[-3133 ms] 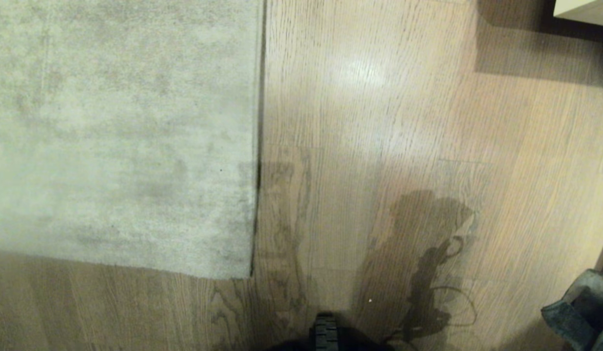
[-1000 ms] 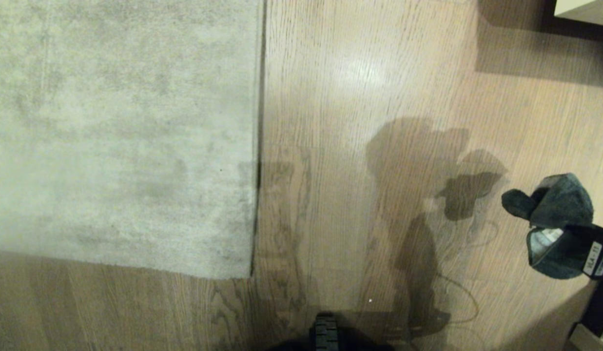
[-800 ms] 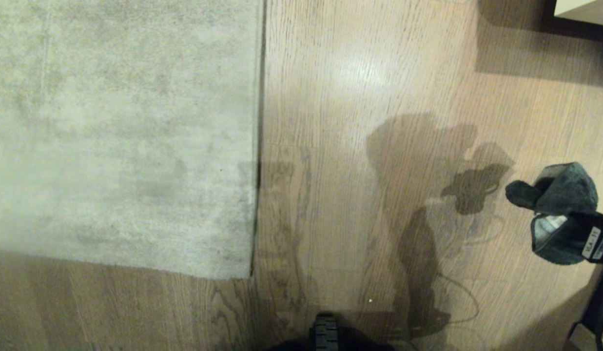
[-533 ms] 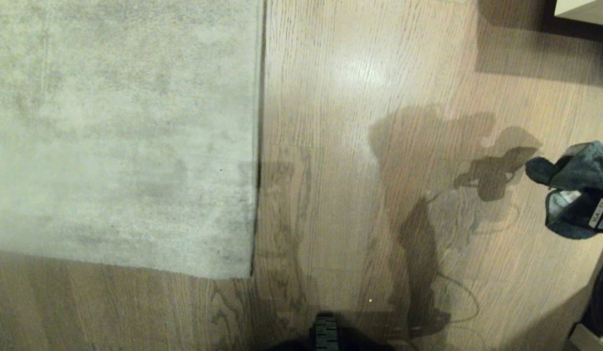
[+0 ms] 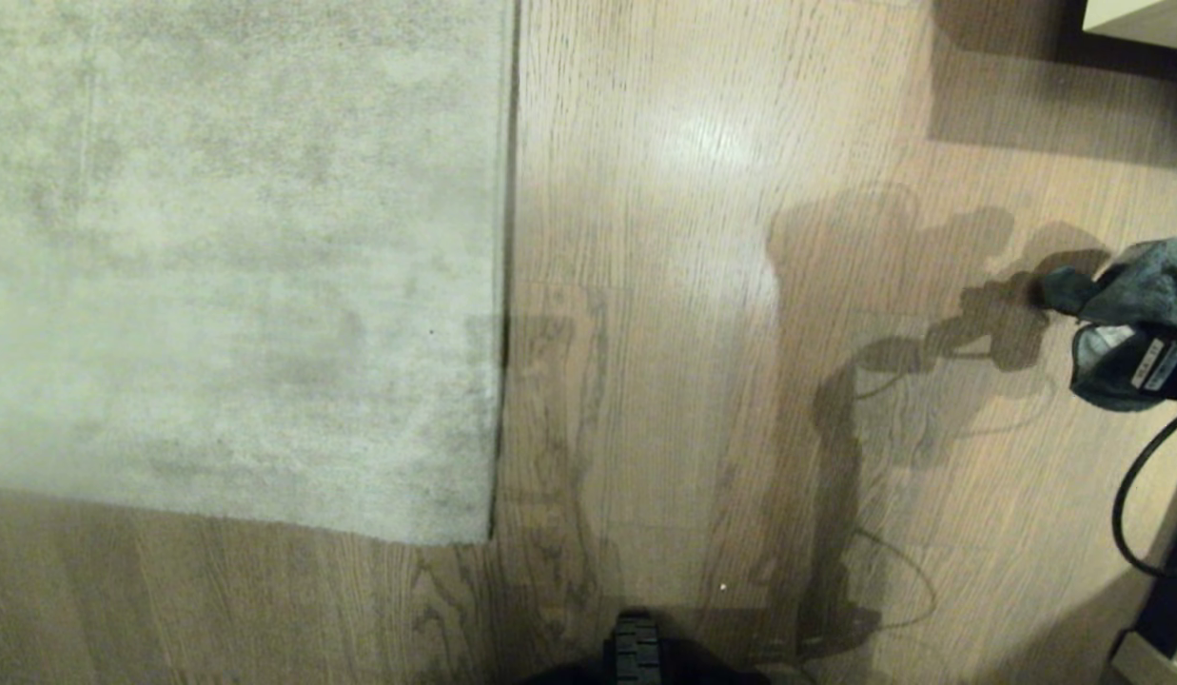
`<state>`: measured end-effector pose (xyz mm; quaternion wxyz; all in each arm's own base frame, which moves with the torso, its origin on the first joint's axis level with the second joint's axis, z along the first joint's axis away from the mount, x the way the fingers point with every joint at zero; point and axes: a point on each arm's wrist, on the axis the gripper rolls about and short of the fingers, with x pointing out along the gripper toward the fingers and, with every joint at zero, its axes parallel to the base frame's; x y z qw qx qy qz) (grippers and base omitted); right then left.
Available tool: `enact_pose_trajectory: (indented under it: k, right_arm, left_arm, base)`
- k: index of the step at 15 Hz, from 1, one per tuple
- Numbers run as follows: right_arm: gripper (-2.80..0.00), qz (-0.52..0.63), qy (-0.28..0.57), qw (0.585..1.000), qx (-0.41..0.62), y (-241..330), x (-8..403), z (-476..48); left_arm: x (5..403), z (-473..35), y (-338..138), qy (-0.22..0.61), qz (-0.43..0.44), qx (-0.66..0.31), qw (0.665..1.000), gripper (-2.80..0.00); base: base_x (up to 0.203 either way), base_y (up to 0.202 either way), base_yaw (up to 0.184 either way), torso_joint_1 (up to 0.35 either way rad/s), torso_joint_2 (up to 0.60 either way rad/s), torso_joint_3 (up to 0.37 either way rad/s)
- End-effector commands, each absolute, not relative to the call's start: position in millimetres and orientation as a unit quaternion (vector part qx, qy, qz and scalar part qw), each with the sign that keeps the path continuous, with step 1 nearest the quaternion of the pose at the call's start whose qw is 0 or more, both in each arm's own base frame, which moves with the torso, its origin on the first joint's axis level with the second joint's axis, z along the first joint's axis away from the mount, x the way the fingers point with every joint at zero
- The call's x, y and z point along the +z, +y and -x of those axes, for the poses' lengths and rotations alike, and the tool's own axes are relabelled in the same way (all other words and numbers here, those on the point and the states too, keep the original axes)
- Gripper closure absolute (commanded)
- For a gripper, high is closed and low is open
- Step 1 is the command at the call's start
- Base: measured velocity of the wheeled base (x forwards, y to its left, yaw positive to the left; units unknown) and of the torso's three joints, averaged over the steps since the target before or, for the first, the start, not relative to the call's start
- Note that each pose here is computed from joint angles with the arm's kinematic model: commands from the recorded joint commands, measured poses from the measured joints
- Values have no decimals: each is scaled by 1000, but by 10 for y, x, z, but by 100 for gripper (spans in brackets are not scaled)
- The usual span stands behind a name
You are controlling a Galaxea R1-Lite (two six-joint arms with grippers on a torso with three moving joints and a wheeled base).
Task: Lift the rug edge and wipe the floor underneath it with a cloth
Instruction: Put down the rag
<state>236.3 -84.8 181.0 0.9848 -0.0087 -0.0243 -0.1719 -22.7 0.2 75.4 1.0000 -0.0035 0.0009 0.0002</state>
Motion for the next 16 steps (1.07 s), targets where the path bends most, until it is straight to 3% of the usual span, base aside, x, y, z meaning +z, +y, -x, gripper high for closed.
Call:
enact_pose_trajectory:
  k: [1, 7, 8, 9, 16]
  right_arm:
    - [0, 12, 1, 982, -189, -987, 1624, -2478]
    - [0, 14, -2, 980, -197, -1054, 1578, -2522]
    - [-188, 15, 1, 980, -197, -1062, 1560, -2532]
    - [-280, 16, -4, 980, -197, -1064, 1563, -2536]
    - [-280, 33, 0, 980, -197, -1071, 1470, -2536]
  left_arm:
    - [754, 227, 2, 1, 4, 1, 1000, 0]
    - [754, 227, 2, 1, 4, 1, 1000, 0]
    - [754, 227, 2, 2, 4, 1, 1000, 0]
    - [754, 227, 2, 1, 4, 0, 1000, 0]
    - [754, 227, 2, 1, 4, 0, 1000, 0]
  base:
    - [0, 0, 0, 0, 0, 0]
    - [0, 0, 0, 0, 0, 0]
    - [0, 0, 0, 0, 0, 0]
    - [0, 0, 0, 0, 0, 0]
    - [0, 0, 0, 0, 0, 0]
